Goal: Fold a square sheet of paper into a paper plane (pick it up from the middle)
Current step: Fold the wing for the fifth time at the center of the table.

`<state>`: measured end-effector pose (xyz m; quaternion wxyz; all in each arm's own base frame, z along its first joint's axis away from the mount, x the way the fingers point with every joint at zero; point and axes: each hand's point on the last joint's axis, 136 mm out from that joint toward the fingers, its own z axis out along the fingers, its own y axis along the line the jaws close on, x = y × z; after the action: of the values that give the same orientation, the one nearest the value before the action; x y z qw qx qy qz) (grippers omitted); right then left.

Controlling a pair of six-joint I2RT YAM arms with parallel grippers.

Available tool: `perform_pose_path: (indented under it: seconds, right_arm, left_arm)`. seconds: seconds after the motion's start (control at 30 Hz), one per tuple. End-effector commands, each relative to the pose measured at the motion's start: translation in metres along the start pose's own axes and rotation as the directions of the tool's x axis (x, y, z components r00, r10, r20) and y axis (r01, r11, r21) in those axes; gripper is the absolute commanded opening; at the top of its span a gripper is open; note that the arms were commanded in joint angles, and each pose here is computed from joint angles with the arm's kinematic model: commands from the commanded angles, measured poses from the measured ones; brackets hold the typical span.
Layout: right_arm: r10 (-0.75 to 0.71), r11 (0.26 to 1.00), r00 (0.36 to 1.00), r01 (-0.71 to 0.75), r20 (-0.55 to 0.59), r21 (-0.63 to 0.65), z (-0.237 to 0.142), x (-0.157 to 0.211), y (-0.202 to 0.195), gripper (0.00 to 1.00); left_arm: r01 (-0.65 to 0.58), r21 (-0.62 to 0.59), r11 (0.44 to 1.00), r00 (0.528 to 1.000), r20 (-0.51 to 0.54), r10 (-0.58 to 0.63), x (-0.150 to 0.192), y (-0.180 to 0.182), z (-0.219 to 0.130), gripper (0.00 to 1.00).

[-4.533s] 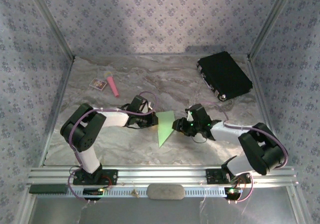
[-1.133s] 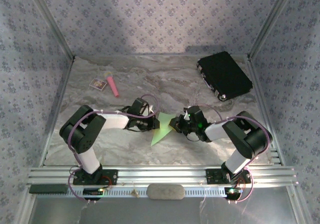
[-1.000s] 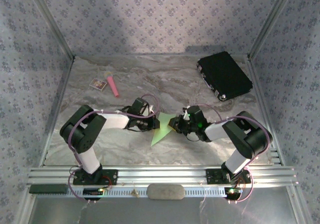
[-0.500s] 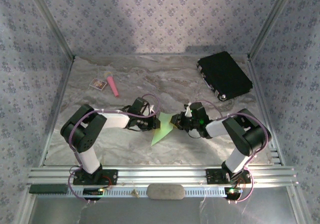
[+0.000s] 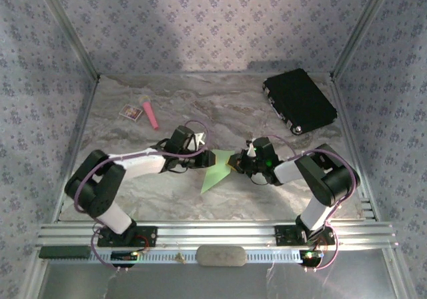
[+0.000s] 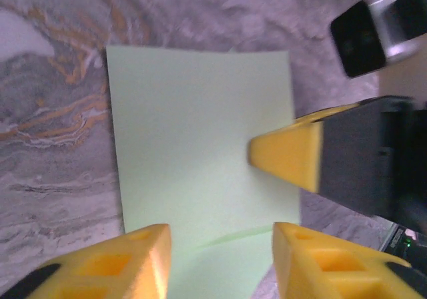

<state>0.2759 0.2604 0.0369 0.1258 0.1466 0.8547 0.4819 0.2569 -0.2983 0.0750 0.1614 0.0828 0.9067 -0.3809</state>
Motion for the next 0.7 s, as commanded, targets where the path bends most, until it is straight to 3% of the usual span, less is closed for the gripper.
perform_pose_path:
  seconds: [0.0,0.2,0.67]
  right_arm:
    - [0.028,1.0,0.999,-0.028,0.035,0.0,-0.003,-0.004,-0.001,0.0]
    - [0.028,1.0,0.998,-0.028,0.053,-0.005,-0.01,-0.004,0.004,0.0]
    - [-0.002,1.0,0.999,0.002,0.046,-0.012,-0.012,-0.003,0.014,0.02]
  left_arm:
    - [-0.065,-0.037,0.997,0.997,0.043,0.066,0.004,0.001,-0.013,0.48]
    - [-0.132,-0.071,0.989,0.988,0.075,0.137,0.014,-0.001,-0.026,0.53]
    - [-0.312,-0.12,0.942,0.949,0.008,0.316,0.035,-0.02,-0.015,0.55]
